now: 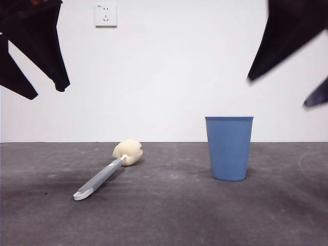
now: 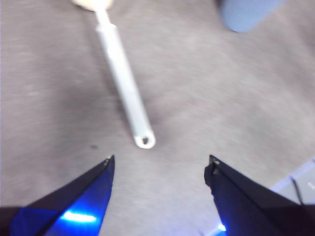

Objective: Pick up the cup brush,pick up the cup,insert the brush into the cup,clean the cup,put the cup brush back,put the cup back to the fixed position on the table

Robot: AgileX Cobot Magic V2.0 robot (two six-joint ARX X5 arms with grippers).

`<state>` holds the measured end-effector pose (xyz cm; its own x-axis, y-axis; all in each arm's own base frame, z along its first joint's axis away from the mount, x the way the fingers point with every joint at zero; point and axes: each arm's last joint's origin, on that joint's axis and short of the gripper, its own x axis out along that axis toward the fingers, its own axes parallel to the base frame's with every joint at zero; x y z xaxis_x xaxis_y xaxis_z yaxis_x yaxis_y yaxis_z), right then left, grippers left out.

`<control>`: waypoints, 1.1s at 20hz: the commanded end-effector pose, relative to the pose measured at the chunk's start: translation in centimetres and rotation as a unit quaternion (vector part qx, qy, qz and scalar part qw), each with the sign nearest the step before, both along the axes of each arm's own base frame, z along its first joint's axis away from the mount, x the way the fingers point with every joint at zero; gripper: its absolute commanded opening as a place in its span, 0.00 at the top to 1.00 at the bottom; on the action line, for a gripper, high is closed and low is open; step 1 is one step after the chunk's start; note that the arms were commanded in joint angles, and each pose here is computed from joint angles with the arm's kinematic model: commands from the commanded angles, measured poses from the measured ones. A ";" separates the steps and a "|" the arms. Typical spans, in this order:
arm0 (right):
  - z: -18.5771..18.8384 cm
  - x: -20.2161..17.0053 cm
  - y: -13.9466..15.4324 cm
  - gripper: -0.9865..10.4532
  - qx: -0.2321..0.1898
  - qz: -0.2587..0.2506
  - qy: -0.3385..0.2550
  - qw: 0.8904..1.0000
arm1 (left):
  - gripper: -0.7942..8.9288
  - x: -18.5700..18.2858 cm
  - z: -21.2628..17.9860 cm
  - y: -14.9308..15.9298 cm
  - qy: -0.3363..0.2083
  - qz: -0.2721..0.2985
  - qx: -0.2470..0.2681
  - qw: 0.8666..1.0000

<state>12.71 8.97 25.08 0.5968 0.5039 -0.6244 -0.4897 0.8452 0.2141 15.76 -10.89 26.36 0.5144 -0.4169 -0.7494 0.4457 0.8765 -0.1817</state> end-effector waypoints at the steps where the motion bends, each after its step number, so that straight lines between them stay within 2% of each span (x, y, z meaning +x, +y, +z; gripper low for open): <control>1: 2.4 -1.2 -0.6 0.40 0.009 0.003 -0.003 1.000 | 0.60 -0.2 -0.2 -0.1 0.011 -0.036 -0.011 0.999; 2: 2.9 -1.5 -0.8 0.42 0.008 0.005 -0.002 1.000 | 0.60 -0.2 -0.2 -0.2 0.014 -0.042 -0.017 0.999; 3: 3.6 -1.9 -1.0 0.52 0.006 0.006 0.002 1.000 | 0.63 -0.3 -0.2 -0.2 0.019 -0.050 -0.024 0.998; 6: 4.0 -2.3 -1.3 0.88 -0.006 0.007 0.021 1.000 | 0.94 -0.3 -0.2 -0.3 0.026 -0.058 -0.031 0.997; 7: 3.9 -2.4 -1.3 0.92 -0.006 0.016 0.031 0.999 | 0.93 -0.3 -0.2 -0.3 0.026 -0.059 -0.031 0.997; 22: 3.7 -2.5 -1.4 0.91 -0.008 0.005 0.048 0.999 | 0.92 -0.3 -0.1 -0.3 0.025 -0.064 -0.039 0.997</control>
